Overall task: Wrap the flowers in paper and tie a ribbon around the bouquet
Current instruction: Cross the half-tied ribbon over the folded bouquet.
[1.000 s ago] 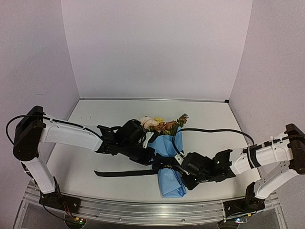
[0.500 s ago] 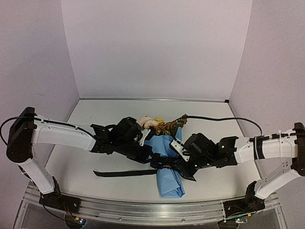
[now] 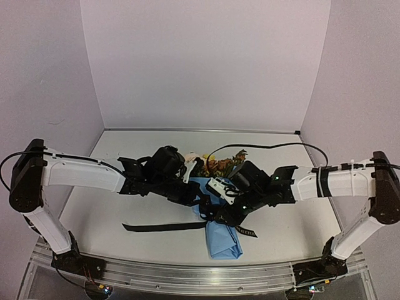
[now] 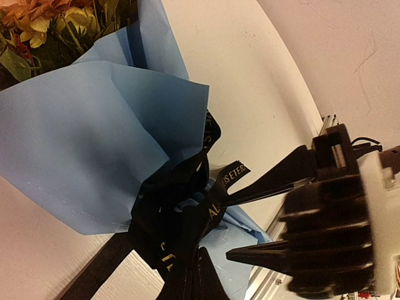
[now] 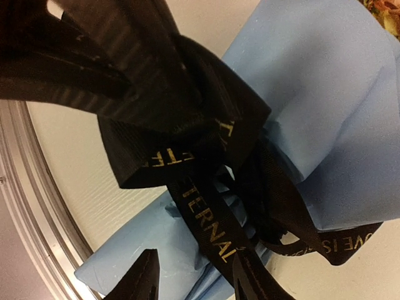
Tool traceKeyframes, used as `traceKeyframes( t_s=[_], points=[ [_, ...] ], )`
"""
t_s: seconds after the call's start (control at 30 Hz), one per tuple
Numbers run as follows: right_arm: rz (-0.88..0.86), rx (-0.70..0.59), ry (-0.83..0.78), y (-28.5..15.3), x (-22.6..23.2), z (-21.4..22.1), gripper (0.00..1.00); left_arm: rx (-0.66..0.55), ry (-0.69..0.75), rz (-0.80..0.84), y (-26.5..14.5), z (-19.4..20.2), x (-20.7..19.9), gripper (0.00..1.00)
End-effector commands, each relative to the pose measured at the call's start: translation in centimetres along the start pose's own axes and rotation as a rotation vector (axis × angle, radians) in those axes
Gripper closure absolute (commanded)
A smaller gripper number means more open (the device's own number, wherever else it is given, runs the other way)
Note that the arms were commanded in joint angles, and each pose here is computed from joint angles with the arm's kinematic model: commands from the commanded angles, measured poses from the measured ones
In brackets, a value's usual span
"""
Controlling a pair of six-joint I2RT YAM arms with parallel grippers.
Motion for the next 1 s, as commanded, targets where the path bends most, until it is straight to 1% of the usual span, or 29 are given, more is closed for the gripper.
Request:
traceKeyframes(
  t_s=[0.0, 0.27, 0.5, 0.67, 0.8, 0.97],
  points=[
    [0.004, 0.029, -0.005, 0.5, 0.2, -0.7, 0.6, -0.029, -0.002, 0.038, -0.4, -1.6, -1.1, 1.0],
    [0.07, 0.058, 0.009, 1.9, -0.9, -0.6, 0.65, -0.025, -0.006, 0.043, -0.3, -1.5, -1.0, 1.0],
    [0.081, 0.054, 0.04, 2.2, -1.0, -0.8, 0.8, -0.025, -0.007, 0.04, -0.5, -1.4, -0.8, 1.0],
    [0.044, 0.04, 0.097, 2.0, -0.3, -1.5, 0.9, -0.02, -0.012, 0.038, -0.5, -1.1, -0.6, 1.0],
    [-0.012, 0.026, 0.17, 1.7, 0.6, -2.3, 0.9, -0.018, -0.015, 0.038, -0.6, -0.8, -0.5, 1.0],
    [0.003, 0.012, 0.212, 1.8, 0.4, -2.7, 0.9, -0.018, -0.015, 0.04, -0.7, -0.6, -0.4, 1.0]
  ],
)
Point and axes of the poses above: each gripper's point midway between its finger pads, its own y axis out along the fingers, its own x axis along the line the jaws close on, z = x × y, the point moved 3 cm from there along -y, back along the fingers, and after that the axes turned 3 degrees about y, right-handed, at the moved point
